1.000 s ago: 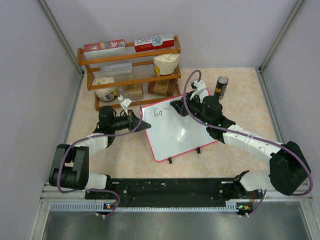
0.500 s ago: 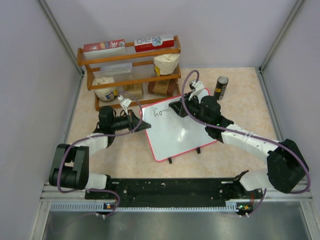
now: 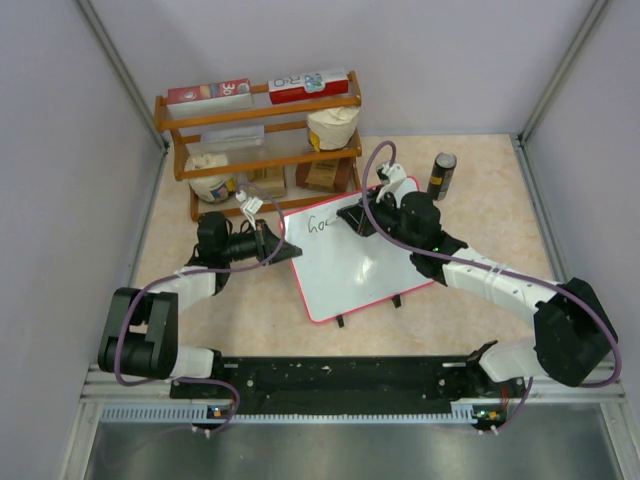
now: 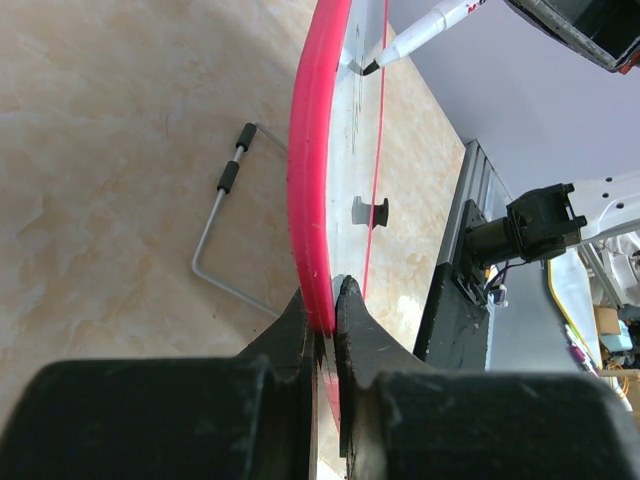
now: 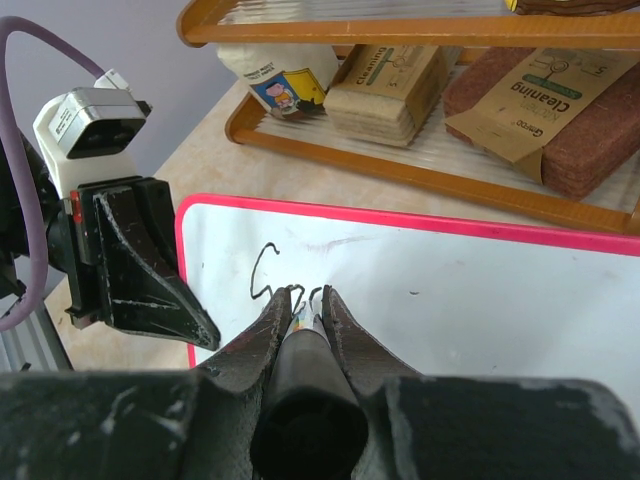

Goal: Write a sentence on the whiteboard

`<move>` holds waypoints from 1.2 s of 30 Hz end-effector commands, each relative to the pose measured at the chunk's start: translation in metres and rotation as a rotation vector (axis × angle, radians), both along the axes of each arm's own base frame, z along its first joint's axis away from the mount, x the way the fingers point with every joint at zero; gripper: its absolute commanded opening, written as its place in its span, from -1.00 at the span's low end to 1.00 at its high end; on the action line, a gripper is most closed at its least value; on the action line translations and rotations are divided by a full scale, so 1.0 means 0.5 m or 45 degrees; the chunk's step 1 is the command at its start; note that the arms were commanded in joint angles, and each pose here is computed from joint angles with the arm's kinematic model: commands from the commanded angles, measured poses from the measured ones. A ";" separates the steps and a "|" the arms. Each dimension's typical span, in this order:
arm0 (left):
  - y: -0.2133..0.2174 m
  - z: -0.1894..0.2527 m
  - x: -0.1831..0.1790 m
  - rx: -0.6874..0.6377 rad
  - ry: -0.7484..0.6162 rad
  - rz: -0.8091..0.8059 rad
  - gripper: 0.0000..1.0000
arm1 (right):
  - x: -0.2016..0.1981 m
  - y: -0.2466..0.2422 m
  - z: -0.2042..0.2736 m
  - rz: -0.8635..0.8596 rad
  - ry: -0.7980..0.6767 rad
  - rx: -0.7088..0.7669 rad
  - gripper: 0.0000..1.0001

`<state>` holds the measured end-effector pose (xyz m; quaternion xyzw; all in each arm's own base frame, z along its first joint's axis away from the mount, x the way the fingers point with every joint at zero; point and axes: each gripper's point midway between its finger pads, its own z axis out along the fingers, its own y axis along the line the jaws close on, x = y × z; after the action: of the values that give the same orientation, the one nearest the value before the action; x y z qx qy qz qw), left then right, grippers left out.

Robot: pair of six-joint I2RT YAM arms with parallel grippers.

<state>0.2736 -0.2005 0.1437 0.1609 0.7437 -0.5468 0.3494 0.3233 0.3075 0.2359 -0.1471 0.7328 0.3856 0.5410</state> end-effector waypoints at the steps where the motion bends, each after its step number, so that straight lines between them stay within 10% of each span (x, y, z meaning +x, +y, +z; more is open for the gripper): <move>1: -0.002 -0.089 -0.038 0.131 -0.032 -0.078 -1.00 | -0.001 -0.014 -0.004 -0.016 -0.018 -0.026 -1.00; 36: -0.002 -0.088 -0.037 0.132 -0.034 -0.078 -1.00 | 0.038 -0.004 0.070 -0.073 -0.087 0.009 -1.00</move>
<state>0.2739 -0.2004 0.1433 0.1600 0.7443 -0.5463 0.3493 0.3308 0.3027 0.2435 -0.1361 0.7374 0.3673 0.5503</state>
